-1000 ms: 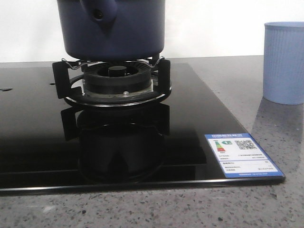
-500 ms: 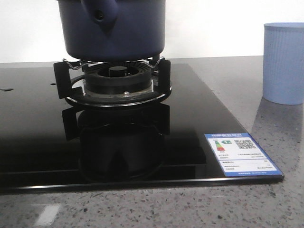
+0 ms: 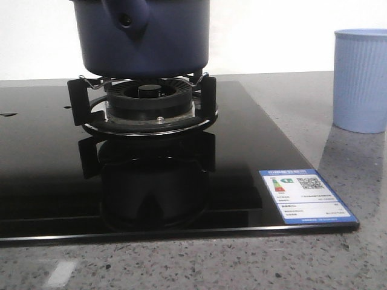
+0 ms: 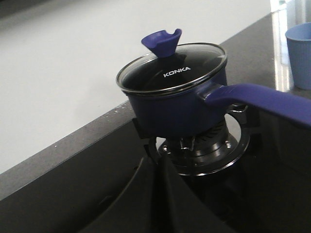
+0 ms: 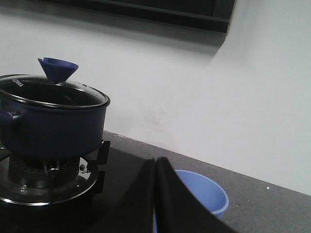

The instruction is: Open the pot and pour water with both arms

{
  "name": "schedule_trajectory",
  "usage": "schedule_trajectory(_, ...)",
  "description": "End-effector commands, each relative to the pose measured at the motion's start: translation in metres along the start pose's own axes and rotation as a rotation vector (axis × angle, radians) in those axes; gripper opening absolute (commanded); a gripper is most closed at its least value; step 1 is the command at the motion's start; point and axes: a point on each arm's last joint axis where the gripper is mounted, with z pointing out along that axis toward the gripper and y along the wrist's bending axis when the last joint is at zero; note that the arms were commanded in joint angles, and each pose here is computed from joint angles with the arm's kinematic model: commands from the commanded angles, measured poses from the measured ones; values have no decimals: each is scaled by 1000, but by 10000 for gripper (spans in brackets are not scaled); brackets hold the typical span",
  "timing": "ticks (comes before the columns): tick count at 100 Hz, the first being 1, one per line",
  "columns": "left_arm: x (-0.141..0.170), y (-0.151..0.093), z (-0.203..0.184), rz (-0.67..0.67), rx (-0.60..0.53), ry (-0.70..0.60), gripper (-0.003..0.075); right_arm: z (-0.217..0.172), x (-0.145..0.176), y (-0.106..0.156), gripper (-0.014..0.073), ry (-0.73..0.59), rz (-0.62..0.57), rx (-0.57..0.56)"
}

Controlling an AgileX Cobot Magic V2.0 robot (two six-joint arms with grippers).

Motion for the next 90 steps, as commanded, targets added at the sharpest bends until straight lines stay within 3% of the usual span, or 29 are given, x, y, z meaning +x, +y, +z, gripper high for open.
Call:
schedule_trajectory(1,10,0,-9,-91,-115,-149,-19,-2,-12,0,-58,-87,-2,-7)
schedule_trajectory(17,46,-8,-10,-201,-180,-208,-19,-2,-12,0,-58,-87,-2,-7)
schedule_trajectory(33,66,-13,-5,-295,-175,-208,-19,-2,-12,0,-58,-87,-2,-7)
schedule_trajectory(51,66,-14,-4,-415,-145,-241,-19,-2,-12,0,-58,-87,-2,-7)
schedule_trajectory(90,66,-14,-4,-419,-144,-243,-19,-2,-12,0,-58,-87,-2,-7)
